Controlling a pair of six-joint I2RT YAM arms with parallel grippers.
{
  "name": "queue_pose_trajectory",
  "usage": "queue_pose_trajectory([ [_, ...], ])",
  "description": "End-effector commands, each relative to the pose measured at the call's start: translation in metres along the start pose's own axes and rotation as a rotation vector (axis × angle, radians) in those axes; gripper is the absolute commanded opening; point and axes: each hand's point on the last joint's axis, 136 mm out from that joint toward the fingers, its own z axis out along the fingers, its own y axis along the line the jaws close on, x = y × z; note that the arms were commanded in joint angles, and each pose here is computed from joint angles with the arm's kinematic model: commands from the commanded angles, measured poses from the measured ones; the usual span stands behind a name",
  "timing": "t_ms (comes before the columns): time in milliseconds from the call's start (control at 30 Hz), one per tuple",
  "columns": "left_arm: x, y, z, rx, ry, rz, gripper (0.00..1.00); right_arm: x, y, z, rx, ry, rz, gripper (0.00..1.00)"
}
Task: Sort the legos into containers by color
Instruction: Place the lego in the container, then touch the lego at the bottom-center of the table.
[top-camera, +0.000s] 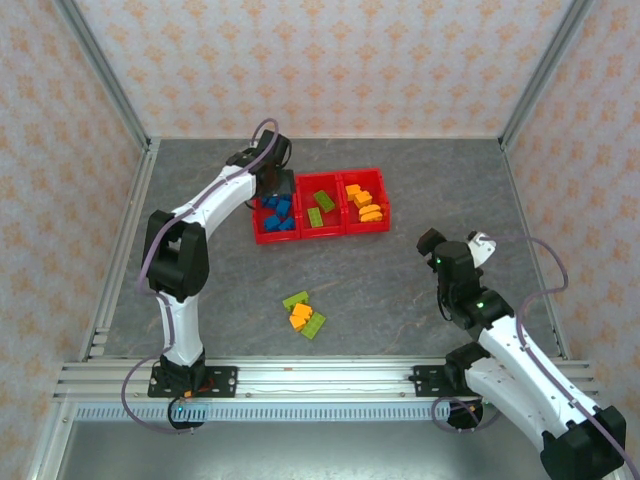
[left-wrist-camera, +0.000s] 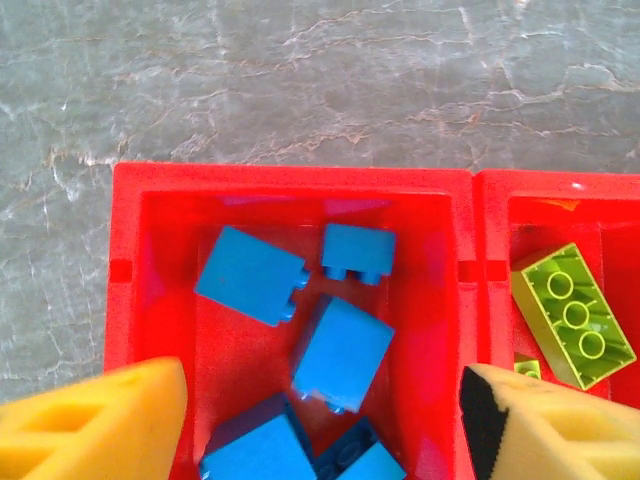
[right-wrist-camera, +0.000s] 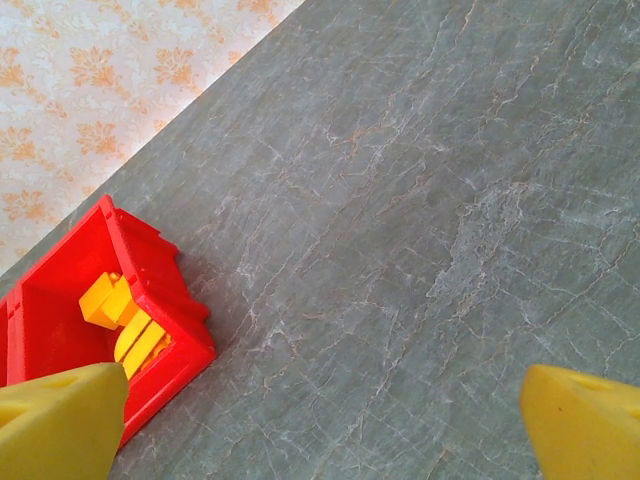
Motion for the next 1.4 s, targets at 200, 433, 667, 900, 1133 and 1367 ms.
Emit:
queue_pose_trajectory([
  [200, -0.015, -0.009, -0.063, 0.157, -0.089, 0.009, 0.99, -0.012, 0.017, -0.005, -0.052, -0.011, -0.038, 1.0],
  [433, 0.017, -0.011, -0.099, 0.305, -0.085, -0.016, 1.0, -0.005, 0.047, 0.005, -0.13, 0.05, -0.13, 1.0],
  [667, 0.059, -0.003, -0.136, 0.439, -0.112, 0.06, 0.99, 0.011, 0.132, 0.004, -0.414, 0.235, -0.292, 1.0],
  [900, 0.105, 0.025, -0.15, 0.443, -0.112, 0.02, 0.99, 0.078, 0.192, 0.006, -0.525, 0.561, -0.449, 1.0],
  [1133, 0.122, 0.069, -0.16, 0.267, -0.138, -0.016, 0.99, 0.19, 0.209, -0.02, -0.533, 0.746, -0.81, 1.0],
  [1367, 0.122, 0.121, -0.186, 0.075, -0.248, -0.112, 0.97, 0.219, 0.223, -0.059, -0.706, 0.643, -1.164, 0.99],
])
